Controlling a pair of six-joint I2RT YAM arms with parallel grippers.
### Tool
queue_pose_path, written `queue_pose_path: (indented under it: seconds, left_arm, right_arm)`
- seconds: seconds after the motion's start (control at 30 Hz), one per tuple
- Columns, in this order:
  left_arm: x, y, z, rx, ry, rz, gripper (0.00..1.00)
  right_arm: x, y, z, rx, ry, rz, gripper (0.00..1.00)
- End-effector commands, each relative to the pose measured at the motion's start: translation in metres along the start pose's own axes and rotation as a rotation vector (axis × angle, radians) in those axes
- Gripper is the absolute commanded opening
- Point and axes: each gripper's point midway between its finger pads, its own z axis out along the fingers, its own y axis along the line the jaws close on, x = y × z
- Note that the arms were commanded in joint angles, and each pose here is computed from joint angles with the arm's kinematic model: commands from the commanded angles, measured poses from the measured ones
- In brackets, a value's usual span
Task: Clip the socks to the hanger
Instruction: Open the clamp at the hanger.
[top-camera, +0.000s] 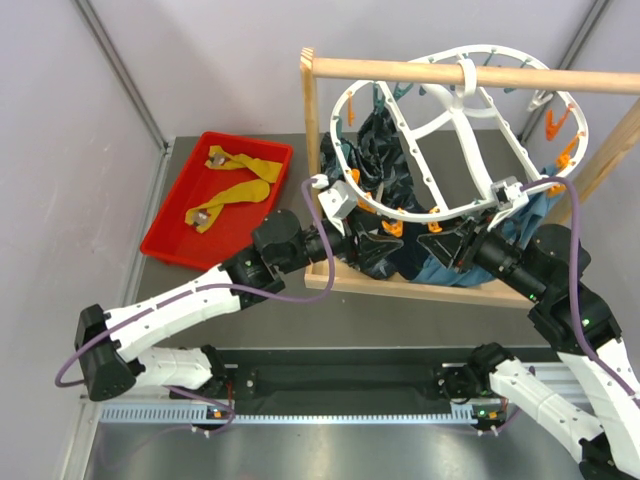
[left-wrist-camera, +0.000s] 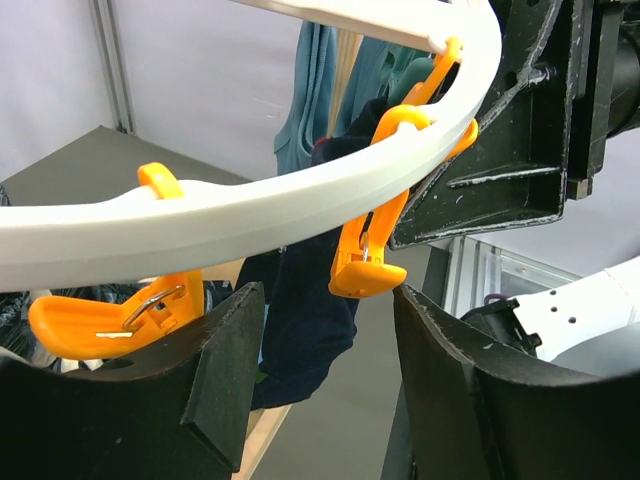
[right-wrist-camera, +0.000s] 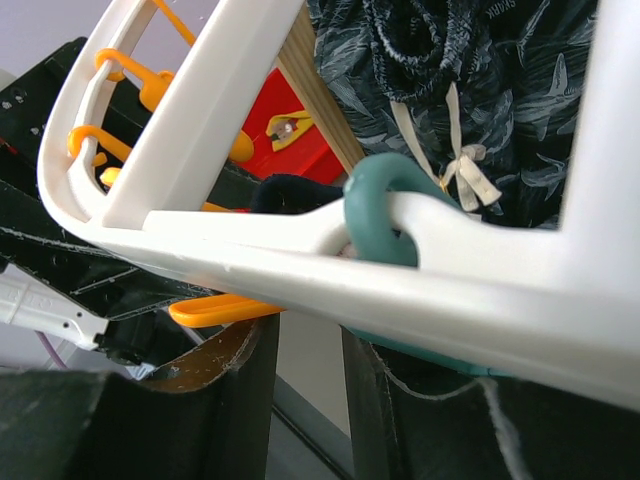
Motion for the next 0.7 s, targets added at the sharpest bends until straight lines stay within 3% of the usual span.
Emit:
queue_pose_path:
  seconds: [0.0,0.2,0.27,0.4,0.43,0.5,0.6,0.67]
  left_arm:
    - [-0.031,-0.011,0.004,0.038,-0.083,0.006,0.59]
    - [-0.019,-0.008,-0.006,0.005,-0.014,-0.032,0.61]
    - [-0.031,-0.016,-0.014,0.018,-0.021,-0.074,0.61]
    - [-0.082,-0.026,-0.033,-0.012,-0.159,-0.305,0.63]
    - [-0.113,-0.033,-0.045,0.004,-0.275,-0.424,0.64]
    - [-0.134,-0.045,-0.056,0.078,-0.358,-0.537,0.68]
    - [-0.153,-0.062,-0.068,0.156,-0.378,-0.515,0.72]
    - [-0.142,-0.058,-0.07,0.119,-0.332,-0.491,0.73]
  right_arm:
    - [-0.017,0.011,-0.005,-0.032,-0.049,-0.032,0.31]
    - [-0.018,0.01,-0.005,-0.027,-0.051,-0.055,0.34]
    - [-0.018,0.008,-0.006,-0.021,-0.052,-0.07,0.37]
    - [-0.02,0.005,-0.005,0.001,-0.041,-0.088,0.39]
    - [-0.019,0.004,-0.003,0.004,-0.031,-0.09,0.39]
    - [-0.018,0.003,-0.003,0.008,-0.018,-0.093,0.39]
    - [-0.012,0.0,0.002,0.018,0.004,-0.077,0.4]
    - [-0.009,0.001,0.003,0.011,0.019,-0.056,0.39]
